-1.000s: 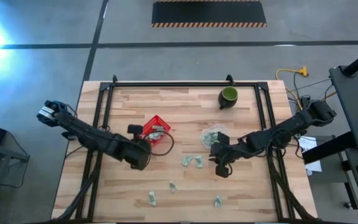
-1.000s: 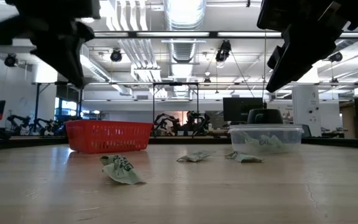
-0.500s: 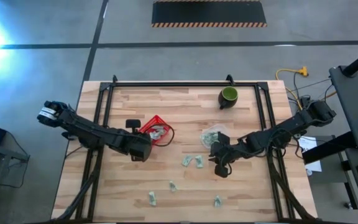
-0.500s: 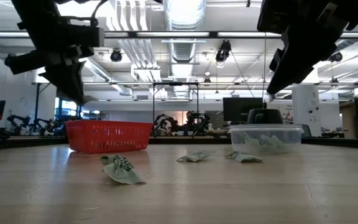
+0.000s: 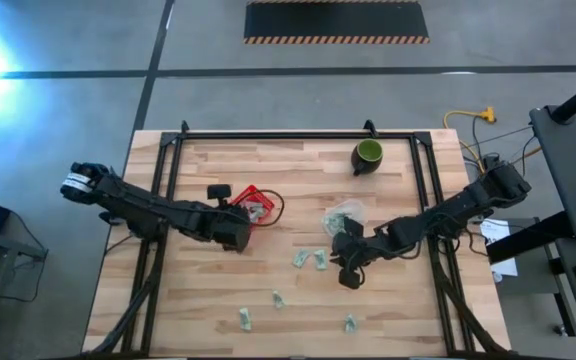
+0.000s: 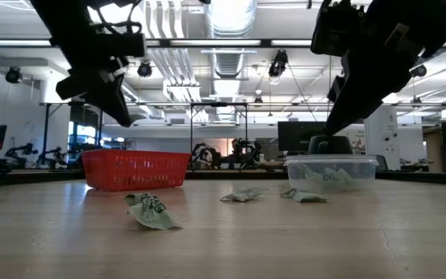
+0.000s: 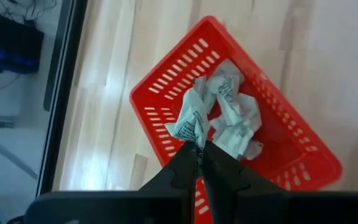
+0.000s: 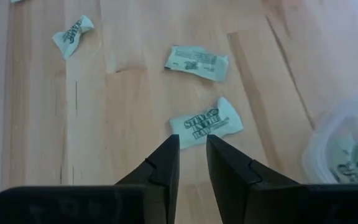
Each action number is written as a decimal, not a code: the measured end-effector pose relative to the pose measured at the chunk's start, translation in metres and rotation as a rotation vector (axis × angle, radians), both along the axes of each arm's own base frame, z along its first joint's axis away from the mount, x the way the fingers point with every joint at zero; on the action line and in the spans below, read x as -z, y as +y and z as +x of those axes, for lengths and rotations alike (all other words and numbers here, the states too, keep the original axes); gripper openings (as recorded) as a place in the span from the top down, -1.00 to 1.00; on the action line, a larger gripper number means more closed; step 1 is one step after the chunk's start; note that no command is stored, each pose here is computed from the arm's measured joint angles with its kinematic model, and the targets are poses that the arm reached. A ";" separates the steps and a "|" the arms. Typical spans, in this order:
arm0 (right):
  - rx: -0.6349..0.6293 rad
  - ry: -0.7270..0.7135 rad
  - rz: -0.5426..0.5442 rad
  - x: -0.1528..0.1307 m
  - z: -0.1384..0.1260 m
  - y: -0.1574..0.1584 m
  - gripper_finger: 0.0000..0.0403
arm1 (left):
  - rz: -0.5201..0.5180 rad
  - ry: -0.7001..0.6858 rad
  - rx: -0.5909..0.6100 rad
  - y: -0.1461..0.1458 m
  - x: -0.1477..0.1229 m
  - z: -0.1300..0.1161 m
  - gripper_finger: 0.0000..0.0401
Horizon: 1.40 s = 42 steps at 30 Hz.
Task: Pick and place items into bin
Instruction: Put the stevia packet into the red bin, then put the stevia packet into the transparent bin
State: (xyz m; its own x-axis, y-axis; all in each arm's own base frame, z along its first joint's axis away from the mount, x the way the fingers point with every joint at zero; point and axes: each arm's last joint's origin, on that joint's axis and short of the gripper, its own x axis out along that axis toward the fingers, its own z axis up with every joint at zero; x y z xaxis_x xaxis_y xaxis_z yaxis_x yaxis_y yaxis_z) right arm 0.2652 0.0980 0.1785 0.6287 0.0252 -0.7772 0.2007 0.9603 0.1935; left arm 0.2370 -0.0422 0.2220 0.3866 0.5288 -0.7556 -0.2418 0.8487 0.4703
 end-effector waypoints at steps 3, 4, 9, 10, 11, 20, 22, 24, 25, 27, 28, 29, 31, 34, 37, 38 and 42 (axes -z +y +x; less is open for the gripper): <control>0.004 0.010 0.012 0.003 0.001 0.001 0.64 | -0.012 0.010 -0.005 0.003 0.001 0.001 0.91; 0.008 0.012 0.016 0.004 0.001 0.001 0.64 | -0.011 0.010 -0.002 0.004 0.001 0.002 0.87; 0.008 0.001 0.019 0.003 0.002 0.002 0.64 | -0.001 0.027 0.021 0.006 0.001 0.002 0.62; 0.008 0.001 0.019 0.003 0.002 0.002 0.64 | -0.001 0.027 0.019 0.007 0.001 0.002 0.58; 0.008 0.000 0.019 0.002 0.002 0.001 0.64 | -0.001 0.027 0.017 0.007 0.001 0.002 0.53; -0.100 0.043 0.123 0.003 -0.001 0.010 0.64 | -0.088 -0.024 0.042 0.004 -0.017 0.008 0.38; -0.126 0.044 0.124 0.002 -0.003 0.015 0.64 | -0.097 -0.055 0.044 0.003 -0.025 0.012 0.38; -0.157 0.041 0.114 0.002 -0.005 0.019 0.64 | -0.104 -0.082 0.046 0.002 -0.033 0.015 0.38; -0.172 0.038 0.104 0.002 -0.005 0.020 0.64 | -0.107 -0.096 0.046 0.002 -0.037 0.016 0.38; -0.194 0.026 0.084 0.002 -0.005 0.021 0.64 | -0.113 -0.128 0.047 0.001 -0.046 0.019 0.38; -0.189 0.015 0.072 0.001 -0.004 0.020 0.64 | -0.118 -0.142 0.048 0.001 -0.050 0.020 0.38; -0.179 0.004 0.060 0.001 -0.004 0.020 0.64 | -0.128 -0.160 0.041 0.000 -0.053 0.021 0.38; -0.182 -0.025 0.039 0.000 -0.001 0.019 0.62 | -0.153 -0.197 0.024 -0.001 -0.061 0.023 0.38; -0.209 -0.065 0.017 -0.003 0.002 0.016 0.54 | -0.189 -0.232 0.029 -0.004 -0.071 0.025 0.37; -0.216 -0.064 -0.010 -0.002 0.005 0.011 0.43 | -0.215 -0.259 0.036 -0.008 -0.078 0.026 0.37; -0.218 -0.062 -0.018 -0.001 0.006 0.009 0.39 | -0.221 -0.264 0.043 -0.009 -0.080 0.026 0.37; -0.211 -0.044 -0.038 0.006 0.013 0.003 0.25 | -0.248 -0.291 0.042 -0.016 -0.085 0.025 0.37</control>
State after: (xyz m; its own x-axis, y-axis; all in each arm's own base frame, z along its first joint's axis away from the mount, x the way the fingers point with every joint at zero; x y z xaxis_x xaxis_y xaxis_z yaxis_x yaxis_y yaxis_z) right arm 0.2778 0.1008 0.1726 0.6460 0.1312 -0.7519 -0.0134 0.9869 0.1606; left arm 0.2622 -0.0583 0.3065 0.6211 0.3229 -0.7141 -0.2976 0.9401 0.1662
